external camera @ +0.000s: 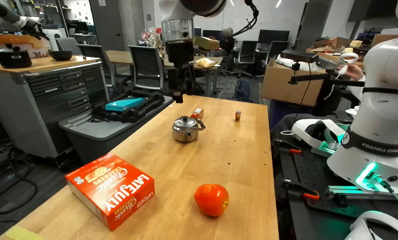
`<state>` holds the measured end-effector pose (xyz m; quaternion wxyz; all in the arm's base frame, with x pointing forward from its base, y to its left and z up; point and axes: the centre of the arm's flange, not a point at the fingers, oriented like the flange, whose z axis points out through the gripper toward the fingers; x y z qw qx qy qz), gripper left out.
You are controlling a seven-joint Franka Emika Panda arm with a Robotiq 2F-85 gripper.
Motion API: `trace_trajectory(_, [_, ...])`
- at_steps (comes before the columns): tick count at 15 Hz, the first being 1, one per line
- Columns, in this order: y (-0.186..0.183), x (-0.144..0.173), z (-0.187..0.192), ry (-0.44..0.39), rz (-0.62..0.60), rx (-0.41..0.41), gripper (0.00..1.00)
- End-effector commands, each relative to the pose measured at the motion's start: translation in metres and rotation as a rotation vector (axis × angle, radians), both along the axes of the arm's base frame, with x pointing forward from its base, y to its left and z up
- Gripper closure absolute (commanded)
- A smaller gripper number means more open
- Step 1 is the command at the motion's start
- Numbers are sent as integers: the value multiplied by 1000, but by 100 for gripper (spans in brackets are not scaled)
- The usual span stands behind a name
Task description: Cover the kettle with the lid on the table
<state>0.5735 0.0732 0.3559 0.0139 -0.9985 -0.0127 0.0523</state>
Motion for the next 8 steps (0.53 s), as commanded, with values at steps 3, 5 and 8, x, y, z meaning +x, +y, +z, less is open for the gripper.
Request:
trace_trajectory(3, [-17, -55, 33, -12, -50, 178, 0])
trace_trajectory(5, [-21, -69, 37, -12, -71, 170, 0])
trace_trajectory(8, [-18, -85, 36, -24, -83, 131, 0])
